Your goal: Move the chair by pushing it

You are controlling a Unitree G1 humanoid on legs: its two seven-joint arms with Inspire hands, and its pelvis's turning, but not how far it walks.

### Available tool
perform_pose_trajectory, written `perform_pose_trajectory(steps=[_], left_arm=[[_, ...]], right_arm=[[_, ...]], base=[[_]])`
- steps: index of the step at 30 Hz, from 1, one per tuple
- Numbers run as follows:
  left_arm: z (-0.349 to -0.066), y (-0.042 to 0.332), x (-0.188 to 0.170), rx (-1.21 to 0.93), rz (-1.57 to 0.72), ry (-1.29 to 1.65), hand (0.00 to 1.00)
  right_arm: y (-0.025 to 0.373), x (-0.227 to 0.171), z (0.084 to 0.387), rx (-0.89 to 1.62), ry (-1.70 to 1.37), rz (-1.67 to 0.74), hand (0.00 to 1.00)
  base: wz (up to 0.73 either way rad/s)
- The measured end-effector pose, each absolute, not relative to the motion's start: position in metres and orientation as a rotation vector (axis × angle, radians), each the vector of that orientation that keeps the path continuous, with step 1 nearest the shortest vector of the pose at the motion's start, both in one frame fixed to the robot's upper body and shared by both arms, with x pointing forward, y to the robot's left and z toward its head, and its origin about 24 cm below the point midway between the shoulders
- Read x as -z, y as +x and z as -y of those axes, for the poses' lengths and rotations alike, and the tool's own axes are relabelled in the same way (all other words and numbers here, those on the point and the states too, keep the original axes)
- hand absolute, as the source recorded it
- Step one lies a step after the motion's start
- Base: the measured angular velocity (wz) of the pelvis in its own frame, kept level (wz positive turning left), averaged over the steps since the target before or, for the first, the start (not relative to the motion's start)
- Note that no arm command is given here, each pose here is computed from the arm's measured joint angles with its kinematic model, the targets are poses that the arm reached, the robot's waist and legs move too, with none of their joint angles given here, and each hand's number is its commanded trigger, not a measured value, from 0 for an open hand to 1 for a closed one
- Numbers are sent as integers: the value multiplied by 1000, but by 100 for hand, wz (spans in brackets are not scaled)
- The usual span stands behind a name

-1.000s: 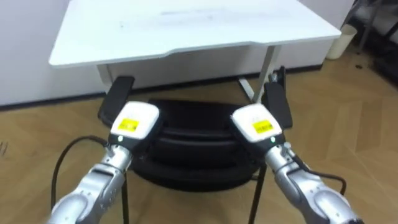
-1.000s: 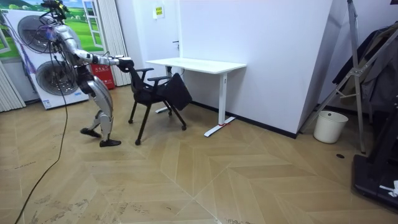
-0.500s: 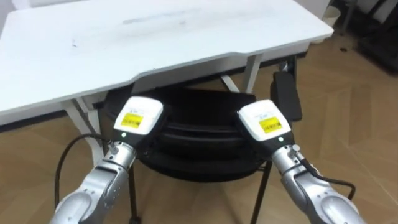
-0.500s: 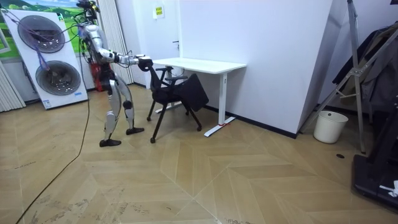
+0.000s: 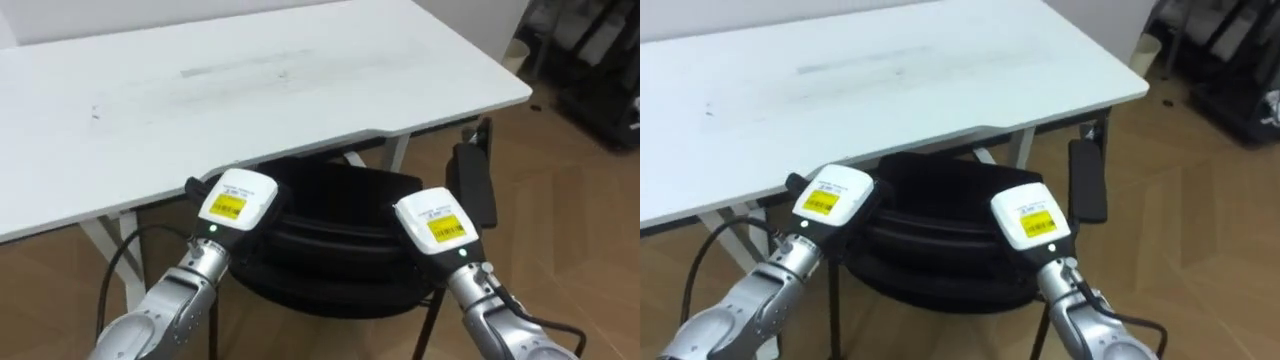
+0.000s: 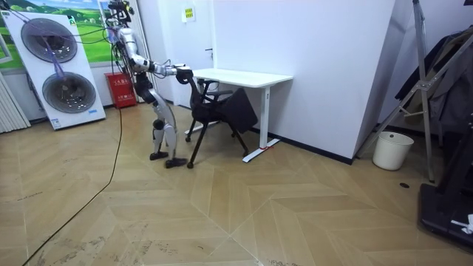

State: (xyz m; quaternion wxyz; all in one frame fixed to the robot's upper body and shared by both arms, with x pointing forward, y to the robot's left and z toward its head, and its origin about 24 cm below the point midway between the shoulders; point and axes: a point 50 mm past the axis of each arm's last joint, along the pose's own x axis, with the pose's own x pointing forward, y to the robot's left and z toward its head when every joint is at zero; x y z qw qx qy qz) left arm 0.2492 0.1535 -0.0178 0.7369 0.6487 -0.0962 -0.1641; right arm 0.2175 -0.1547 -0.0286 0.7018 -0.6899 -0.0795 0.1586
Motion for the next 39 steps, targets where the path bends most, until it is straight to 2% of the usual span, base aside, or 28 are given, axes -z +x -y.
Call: perform_pose_trajectory(steps=[11, 13, 16, 20, 25, 27, 36, 37, 38, 39], left_arm=[[-153, 260, 12, 324, 209, 1432, 100], [-149, 267, 2, 277, 240, 1404, 100], [-139, 265, 10, 283, 194, 1381, 100], [-139, 269, 5, 299, 231, 1431, 100], [-143, 265, 8, 290, 225, 1432, 100], [-151, 265, 6, 290, 221, 1458, 100], [-152, 265, 3, 297, 217, 1474, 100], [-152, 265, 3, 297, 213, 1475, 73], [-153, 264, 3, 296, 208, 1476, 58], [-153, 264, 4, 297, 205, 1477, 0]], right_arm=[[221, 19, 150, -392, -1557, 202, 100], [230, 4, 156, -363, -1608, 264, 100], [237, 11, 162, -373, -1659, 224, 100], [229, 16, 159, -350, -1617, 218, 100], [226, 17, 158, -368, -1621, 243, 100], [224, 15, 148, -387, -1609, 273, 100], [225, 14, 146, -393, -1612, 260, 100], [224, 15, 146, -398, -1614, 256, 100], [224, 15, 145, -404, -1612, 253, 84], [224, 15, 144, -406, -1610, 253, 0]], base=[[54], [84], [30], [128], [41], [29], [8], [0], [0], [0]])
